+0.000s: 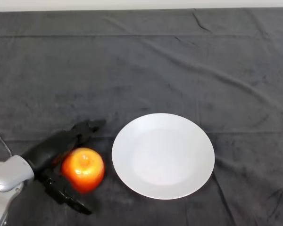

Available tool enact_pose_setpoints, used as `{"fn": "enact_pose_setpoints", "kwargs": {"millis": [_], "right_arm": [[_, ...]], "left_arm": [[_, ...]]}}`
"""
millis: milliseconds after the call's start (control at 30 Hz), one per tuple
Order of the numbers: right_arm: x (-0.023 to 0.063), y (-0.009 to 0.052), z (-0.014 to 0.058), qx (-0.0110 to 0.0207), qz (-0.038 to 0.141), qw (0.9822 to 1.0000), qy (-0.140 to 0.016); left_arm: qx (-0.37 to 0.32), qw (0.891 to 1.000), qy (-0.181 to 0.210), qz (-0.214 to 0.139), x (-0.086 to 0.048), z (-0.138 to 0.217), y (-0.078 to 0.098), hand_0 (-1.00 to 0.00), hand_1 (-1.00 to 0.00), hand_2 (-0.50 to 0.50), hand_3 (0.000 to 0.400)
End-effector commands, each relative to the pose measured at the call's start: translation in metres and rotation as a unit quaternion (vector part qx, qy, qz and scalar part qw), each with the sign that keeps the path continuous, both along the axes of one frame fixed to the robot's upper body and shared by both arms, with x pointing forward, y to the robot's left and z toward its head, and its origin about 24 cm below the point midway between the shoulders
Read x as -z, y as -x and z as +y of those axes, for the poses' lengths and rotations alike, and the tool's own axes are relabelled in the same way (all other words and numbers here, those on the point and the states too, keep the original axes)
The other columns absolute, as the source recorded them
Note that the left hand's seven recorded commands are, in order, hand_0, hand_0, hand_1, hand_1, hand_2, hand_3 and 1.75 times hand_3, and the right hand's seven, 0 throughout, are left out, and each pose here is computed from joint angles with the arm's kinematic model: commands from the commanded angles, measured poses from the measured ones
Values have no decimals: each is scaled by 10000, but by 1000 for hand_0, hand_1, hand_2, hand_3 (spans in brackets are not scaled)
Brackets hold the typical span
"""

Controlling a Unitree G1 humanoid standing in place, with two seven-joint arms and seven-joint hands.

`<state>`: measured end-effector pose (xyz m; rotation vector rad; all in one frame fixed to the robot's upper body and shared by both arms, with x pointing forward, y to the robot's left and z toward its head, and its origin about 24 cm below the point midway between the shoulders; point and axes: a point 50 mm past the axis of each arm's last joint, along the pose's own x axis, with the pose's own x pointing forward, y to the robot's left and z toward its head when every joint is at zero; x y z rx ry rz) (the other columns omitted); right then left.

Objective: Move the apple to the plate

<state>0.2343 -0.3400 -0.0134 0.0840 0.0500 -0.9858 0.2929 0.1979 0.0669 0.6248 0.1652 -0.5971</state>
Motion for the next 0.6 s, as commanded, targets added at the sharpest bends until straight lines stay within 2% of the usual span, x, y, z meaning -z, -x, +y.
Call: {"fn": "enact_pose_setpoints", "kwargs": {"millis": [33,200,367,600], "right_arm": [[371,258,97,150,791,9951,-573],[371,258,97,150,791,9951,-573],[371,258,97,151,791,9951,-573],[371,258,97,151,791,9951,-573]], "left_arm": [[13,9997,-217,116,51,21,-51,-1000,-1000,0,400],[-125,9994,-303,-132,-65,93,-117,-1000,-1000,0,400],[-361,9973,-363,-531,-237,182,-173,-1000,-1000,0,400],[-642,9907,-318,-1157,-387,57,-214,-1000,-1000,0,400]]}}
